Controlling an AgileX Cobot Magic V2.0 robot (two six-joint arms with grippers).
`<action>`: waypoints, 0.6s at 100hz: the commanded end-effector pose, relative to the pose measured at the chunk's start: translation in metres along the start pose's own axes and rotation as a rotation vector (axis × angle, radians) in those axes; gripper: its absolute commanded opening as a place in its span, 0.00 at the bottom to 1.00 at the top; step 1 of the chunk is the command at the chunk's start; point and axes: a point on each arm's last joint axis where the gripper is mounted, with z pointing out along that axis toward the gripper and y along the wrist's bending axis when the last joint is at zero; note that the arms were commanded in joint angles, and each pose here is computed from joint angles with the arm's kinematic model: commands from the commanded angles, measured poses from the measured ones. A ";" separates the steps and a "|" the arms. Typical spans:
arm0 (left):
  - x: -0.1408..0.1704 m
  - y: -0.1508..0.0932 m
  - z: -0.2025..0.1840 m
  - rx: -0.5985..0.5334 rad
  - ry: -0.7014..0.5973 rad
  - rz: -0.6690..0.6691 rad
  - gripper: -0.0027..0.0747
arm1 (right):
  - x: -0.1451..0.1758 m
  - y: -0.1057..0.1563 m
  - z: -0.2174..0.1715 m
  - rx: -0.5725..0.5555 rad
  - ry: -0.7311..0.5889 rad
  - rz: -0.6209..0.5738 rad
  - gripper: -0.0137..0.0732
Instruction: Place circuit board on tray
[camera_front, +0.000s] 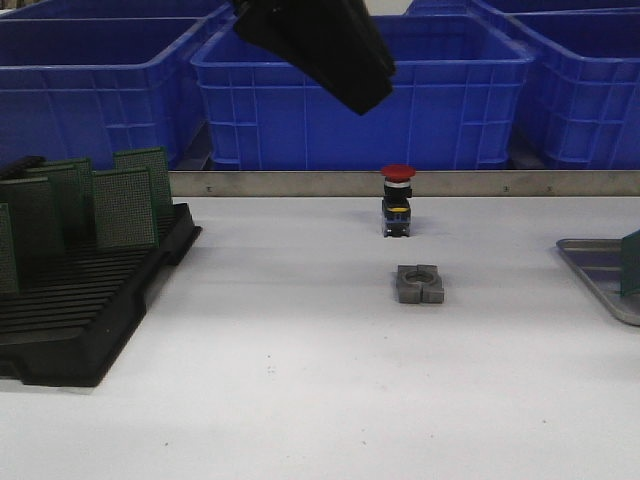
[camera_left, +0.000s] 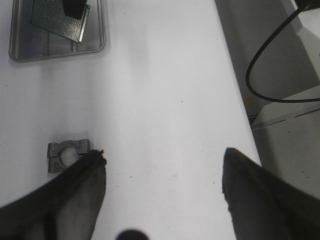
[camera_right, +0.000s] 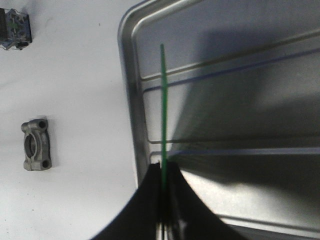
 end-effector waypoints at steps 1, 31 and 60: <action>-0.023 -0.014 -0.022 0.005 -0.079 0.030 0.63 | -0.011 0.013 -0.014 -0.041 -0.063 -0.013 0.22; -0.023 -0.014 -0.022 0.005 -0.079 0.030 0.63 | -0.012 0.012 -0.014 -0.025 -0.076 -0.012 0.68; -0.023 -0.014 -0.022 0.005 -0.079 0.030 0.63 | -0.013 0.009 -0.015 0.010 -0.083 -0.031 0.74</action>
